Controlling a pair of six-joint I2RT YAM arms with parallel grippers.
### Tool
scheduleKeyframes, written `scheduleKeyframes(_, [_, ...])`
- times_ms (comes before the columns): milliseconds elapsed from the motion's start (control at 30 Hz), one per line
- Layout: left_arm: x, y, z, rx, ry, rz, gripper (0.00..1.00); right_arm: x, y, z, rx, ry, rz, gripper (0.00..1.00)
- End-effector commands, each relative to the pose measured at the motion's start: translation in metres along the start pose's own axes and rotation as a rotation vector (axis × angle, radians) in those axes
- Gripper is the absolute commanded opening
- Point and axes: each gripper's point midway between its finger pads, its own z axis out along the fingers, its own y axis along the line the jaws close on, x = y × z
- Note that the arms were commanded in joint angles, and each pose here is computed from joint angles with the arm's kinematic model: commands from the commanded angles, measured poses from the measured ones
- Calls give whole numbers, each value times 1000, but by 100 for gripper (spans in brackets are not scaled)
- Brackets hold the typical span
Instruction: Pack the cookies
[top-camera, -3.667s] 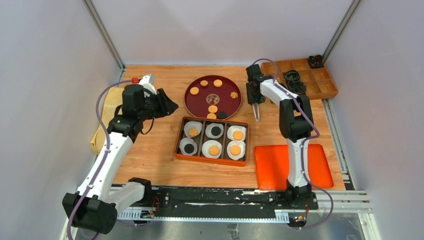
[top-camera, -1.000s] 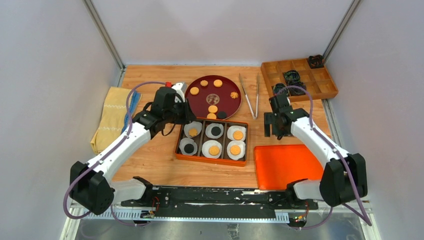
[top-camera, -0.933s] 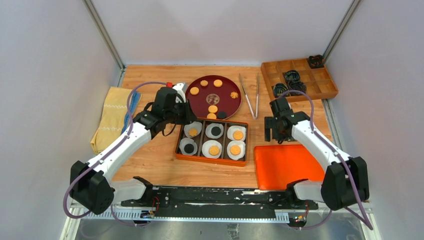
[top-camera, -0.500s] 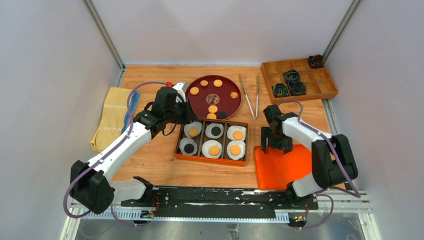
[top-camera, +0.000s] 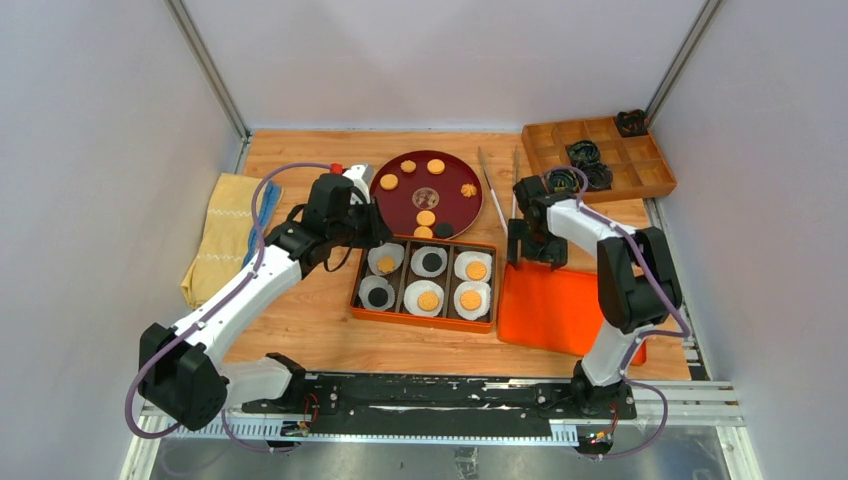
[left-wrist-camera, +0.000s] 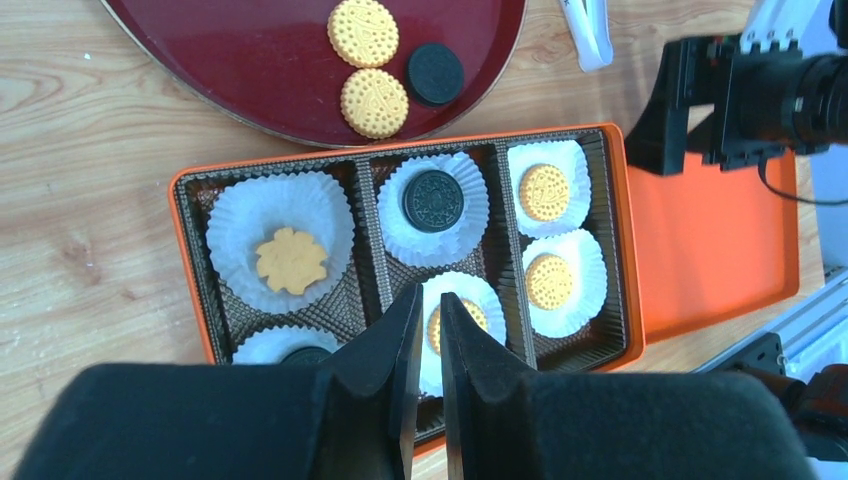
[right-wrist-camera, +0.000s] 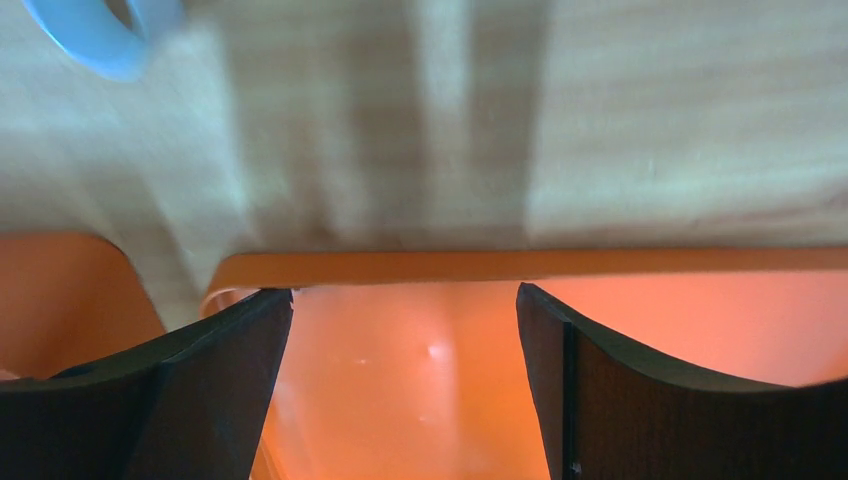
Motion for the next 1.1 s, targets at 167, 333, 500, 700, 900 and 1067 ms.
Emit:
scheduleKeyframes(167, [-14, -2, -7, -17, -43, 36, 18, -88, 0, 14, -2, -91, 28, 89])
scheduleKeyframes(333, [-11, 0, -5, -24, -34, 35, 18, -100, 1, 15, -7, -93, 13, 87])
scheduleKeyframes(500, [-11, -2, -2, -13, -32, 32, 18, -98, -32, -16, 97, -188, 54, 89])
scheduleKeyframes(700, [-15, -10, 1, 21, -31, 29, 18, -62, -73, -37, 180, -176, 143, 91])
scheduleKeyframes(900, [-18, -15, 4, 45, -28, 31, 18, -40, -95, -14, 182, -91, 202, 91])
scheduleKeyframes(1067, [-19, -17, -2, 51, -39, 27, 18, -6, -130, 0, 250, -14, 360, 91])
